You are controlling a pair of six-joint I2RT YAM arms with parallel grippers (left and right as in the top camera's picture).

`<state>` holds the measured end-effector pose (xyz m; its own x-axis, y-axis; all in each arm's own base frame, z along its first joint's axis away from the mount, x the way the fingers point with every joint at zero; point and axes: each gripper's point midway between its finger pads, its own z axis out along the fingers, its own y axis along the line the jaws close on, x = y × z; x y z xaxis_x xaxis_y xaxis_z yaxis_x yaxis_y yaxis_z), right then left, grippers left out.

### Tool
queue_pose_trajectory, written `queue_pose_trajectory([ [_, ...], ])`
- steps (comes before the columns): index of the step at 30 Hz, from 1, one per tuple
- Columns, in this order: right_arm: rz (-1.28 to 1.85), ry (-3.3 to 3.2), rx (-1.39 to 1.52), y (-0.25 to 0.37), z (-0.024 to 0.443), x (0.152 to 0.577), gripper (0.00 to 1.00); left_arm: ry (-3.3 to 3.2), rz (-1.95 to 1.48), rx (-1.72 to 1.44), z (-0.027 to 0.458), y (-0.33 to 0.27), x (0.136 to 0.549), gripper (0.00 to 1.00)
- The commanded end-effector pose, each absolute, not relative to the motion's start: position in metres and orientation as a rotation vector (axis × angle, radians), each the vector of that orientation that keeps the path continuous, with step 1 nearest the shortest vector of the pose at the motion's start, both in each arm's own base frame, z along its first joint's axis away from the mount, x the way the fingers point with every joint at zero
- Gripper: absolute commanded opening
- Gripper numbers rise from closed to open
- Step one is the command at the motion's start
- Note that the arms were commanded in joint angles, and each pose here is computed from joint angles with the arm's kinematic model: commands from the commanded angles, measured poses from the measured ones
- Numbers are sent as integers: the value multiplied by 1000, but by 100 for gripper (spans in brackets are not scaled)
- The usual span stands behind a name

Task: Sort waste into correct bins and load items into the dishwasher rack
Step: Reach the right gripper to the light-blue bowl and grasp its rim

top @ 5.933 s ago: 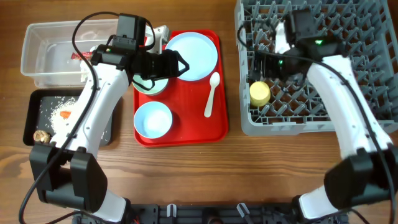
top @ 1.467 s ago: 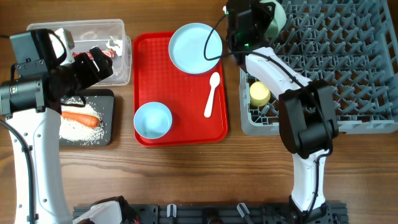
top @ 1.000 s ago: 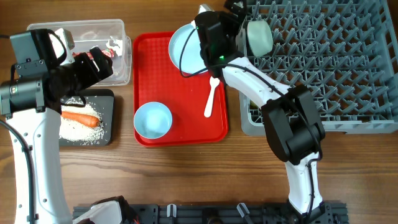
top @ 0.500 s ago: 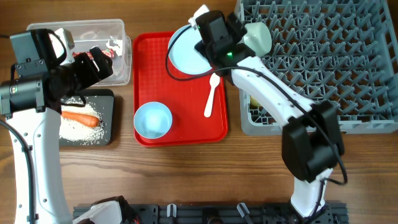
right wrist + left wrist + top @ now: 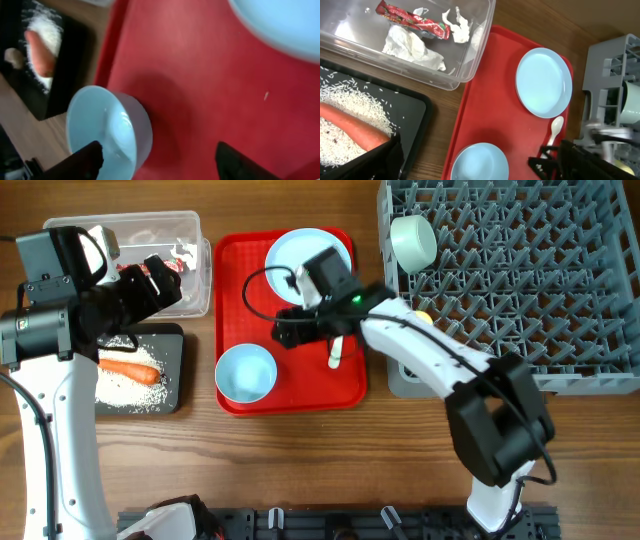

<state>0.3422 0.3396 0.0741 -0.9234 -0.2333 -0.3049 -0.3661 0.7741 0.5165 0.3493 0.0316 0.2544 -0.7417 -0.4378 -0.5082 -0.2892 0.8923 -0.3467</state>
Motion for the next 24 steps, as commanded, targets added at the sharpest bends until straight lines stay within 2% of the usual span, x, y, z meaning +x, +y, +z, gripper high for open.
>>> queue_pose_trajectory([
  [1, 795, 2857, -310, 343, 45, 325, 64, 2444, -316, -518, 258, 34, 351, 100],
  [5, 740, 2840, -367, 357, 39, 315, 52, 2444, -316, -518, 258, 34, 351, 100],
  [9, 649, 2853, -264, 358, 29, 315, 33, 2444, -316, -518, 258, 34, 351, 100],
  [14, 636, 2893, -168, 357, 11, 315, 24, 2444, -316, -518, 258, 34, 351, 100],
  [17, 642, 2900, -162, 358, 10, 315, 5, 2444, -316, -518, 258, 34, 351, 100],
  [21, 646, 2868, -186, 360, 23, 322, 5, 2444, -316, -518, 258, 34, 351, 100],
  [24, 543, 2777, -197, 342, 58, 347, 4, 2444, -316, -518, 258, 34, 351, 100],
])
